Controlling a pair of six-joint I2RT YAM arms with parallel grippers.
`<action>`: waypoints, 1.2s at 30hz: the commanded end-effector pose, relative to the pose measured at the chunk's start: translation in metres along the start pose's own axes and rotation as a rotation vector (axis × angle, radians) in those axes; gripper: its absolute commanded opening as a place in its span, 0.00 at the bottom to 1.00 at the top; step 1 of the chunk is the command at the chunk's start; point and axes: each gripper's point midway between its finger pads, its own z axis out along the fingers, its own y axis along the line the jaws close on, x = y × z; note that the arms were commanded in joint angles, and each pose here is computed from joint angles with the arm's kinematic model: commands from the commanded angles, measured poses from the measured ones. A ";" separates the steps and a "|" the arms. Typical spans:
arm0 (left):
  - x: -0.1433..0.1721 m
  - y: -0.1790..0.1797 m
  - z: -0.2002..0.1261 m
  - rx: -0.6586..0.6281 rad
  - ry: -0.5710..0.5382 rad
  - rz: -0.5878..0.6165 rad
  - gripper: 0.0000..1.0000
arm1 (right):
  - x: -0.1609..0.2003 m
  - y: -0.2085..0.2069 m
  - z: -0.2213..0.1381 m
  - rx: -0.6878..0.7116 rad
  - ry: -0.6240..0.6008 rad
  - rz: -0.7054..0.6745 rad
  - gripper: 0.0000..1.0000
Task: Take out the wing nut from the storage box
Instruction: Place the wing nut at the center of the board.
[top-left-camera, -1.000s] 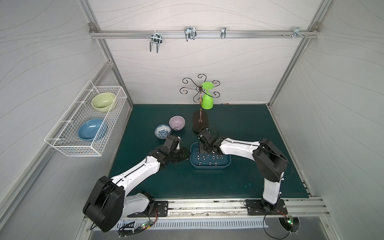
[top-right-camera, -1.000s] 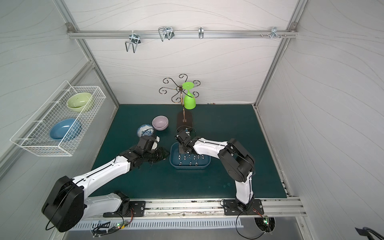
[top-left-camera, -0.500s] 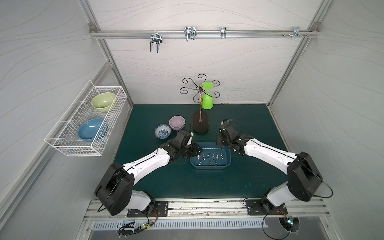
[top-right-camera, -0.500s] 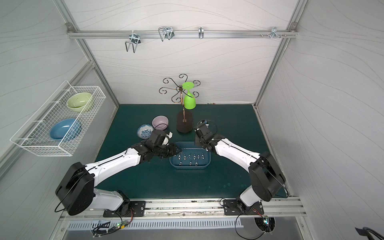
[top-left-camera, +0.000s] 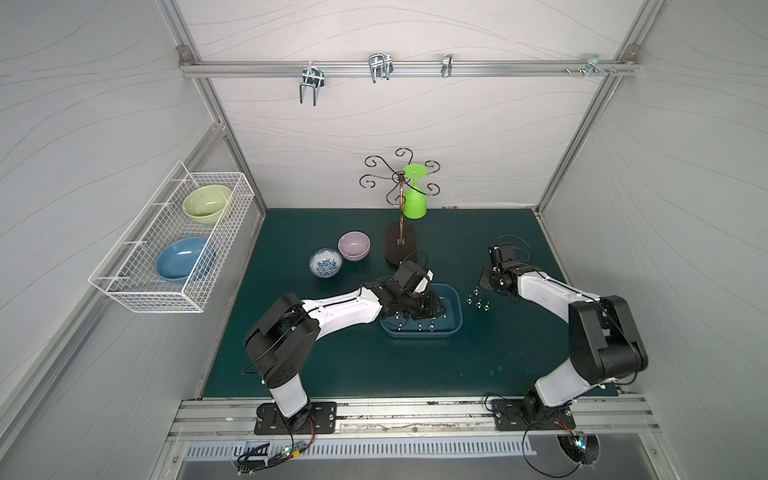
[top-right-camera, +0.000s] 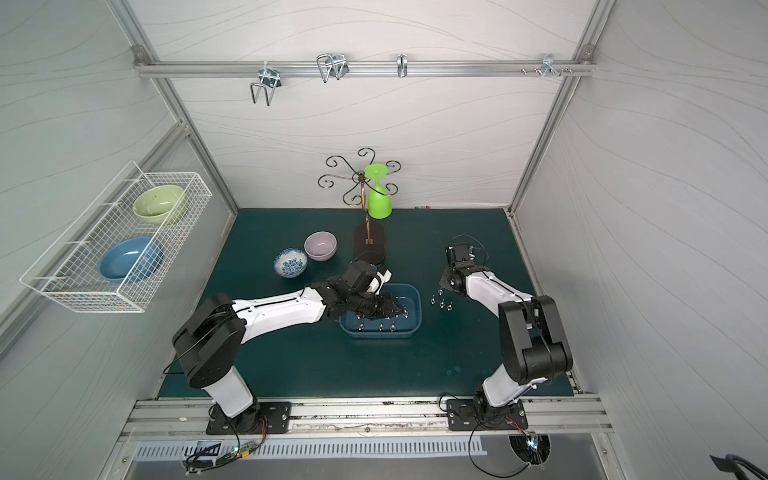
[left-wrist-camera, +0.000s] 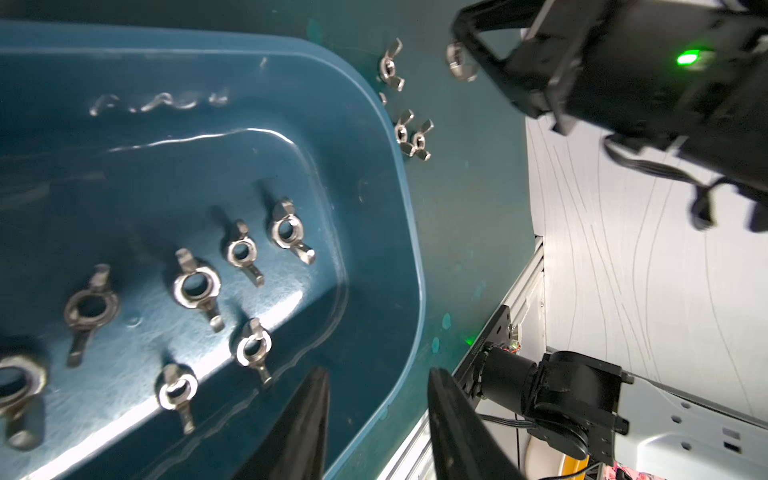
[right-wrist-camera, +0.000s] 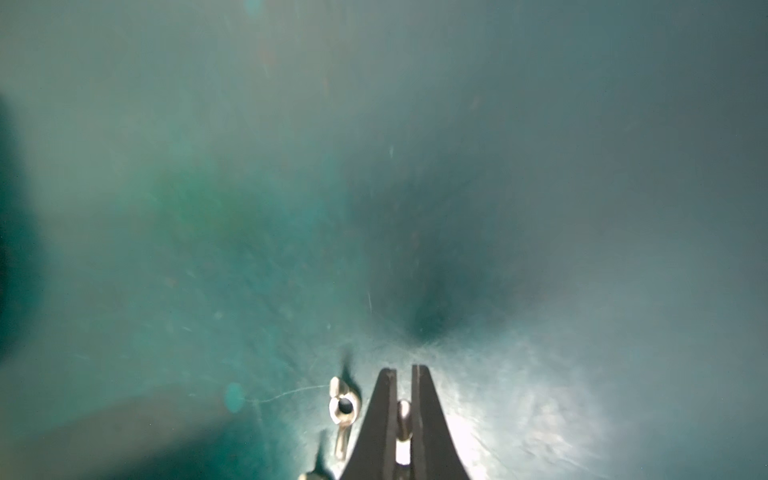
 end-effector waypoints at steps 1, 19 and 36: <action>-0.016 -0.030 -0.008 0.069 -0.038 0.046 0.43 | 0.002 0.005 0.009 -0.025 0.019 0.016 0.00; -0.012 -0.021 -0.017 0.032 -0.062 0.047 0.44 | 0.019 -0.005 0.025 0.023 0.071 0.003 0.00; -0.003 -0.009 -0.025 0.000 -0.071 0.035 0.44 | 0.017 -0.003 0.016 0.002 0.061 0.002 0.18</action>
